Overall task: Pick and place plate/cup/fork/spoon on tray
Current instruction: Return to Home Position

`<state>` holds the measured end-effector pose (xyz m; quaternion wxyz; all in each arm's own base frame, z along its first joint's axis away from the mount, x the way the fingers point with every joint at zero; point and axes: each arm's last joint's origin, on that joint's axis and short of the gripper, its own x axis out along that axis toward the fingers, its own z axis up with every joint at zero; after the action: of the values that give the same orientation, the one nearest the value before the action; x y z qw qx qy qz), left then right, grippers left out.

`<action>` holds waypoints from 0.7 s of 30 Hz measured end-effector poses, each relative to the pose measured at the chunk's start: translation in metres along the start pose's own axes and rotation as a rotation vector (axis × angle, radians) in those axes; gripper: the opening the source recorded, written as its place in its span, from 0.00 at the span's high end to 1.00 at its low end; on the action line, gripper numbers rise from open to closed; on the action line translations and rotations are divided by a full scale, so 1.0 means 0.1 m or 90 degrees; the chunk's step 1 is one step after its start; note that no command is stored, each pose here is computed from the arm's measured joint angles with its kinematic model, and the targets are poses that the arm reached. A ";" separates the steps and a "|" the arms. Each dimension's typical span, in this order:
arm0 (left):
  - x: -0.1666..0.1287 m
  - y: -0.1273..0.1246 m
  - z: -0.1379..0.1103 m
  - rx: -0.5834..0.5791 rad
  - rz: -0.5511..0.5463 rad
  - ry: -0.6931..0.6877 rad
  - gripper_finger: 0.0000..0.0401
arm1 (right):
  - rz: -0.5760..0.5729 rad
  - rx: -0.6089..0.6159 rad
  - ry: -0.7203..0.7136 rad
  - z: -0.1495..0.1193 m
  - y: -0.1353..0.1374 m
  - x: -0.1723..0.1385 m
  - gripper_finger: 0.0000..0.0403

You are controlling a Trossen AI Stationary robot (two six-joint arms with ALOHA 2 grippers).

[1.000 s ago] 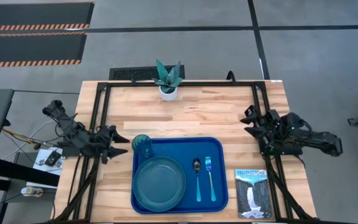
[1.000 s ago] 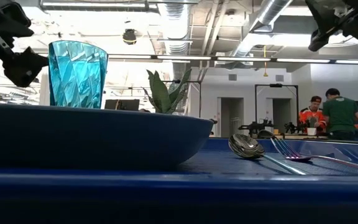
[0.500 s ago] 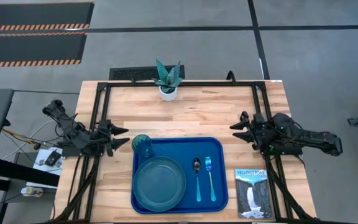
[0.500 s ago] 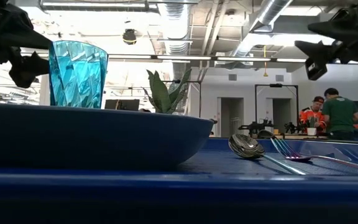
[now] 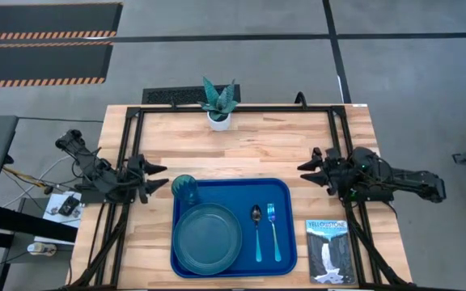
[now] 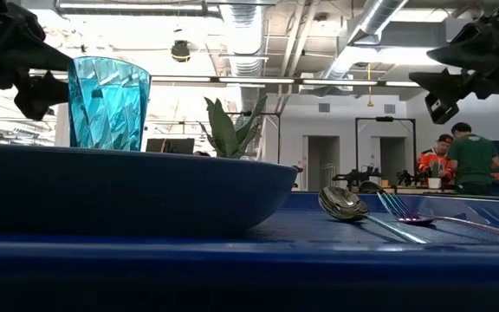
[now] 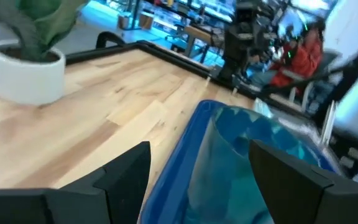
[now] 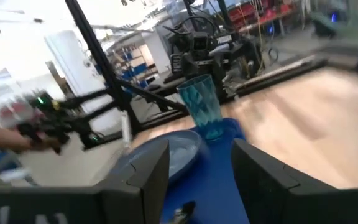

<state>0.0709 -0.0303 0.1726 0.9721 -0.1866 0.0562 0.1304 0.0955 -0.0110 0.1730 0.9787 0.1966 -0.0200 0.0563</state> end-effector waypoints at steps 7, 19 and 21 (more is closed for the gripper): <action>-0.01 -0.11 0.09 0.028 -0.132 0.001 0.35 | 0.066 -0.008 0.010 0.00 0.06 0.01 0.51; 0.13 -0.11 0.07 0.057 -0.194 -0.133 0.35 | 0.186 -0.055 0.004 0.04 0.14 -0.01 0.52; 0.14 -0.10 0.14 0.073 -0.215 -0.167 0.35 | 0.185 -0.060 0.003 0.05 0.14 -0.01 0.51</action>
<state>0.0877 -0.0305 0.1863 0.9882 -0.1194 -0.0954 -0.0142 0.0930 0.0000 0.1825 0.9683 0.1454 -0.0489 0.1970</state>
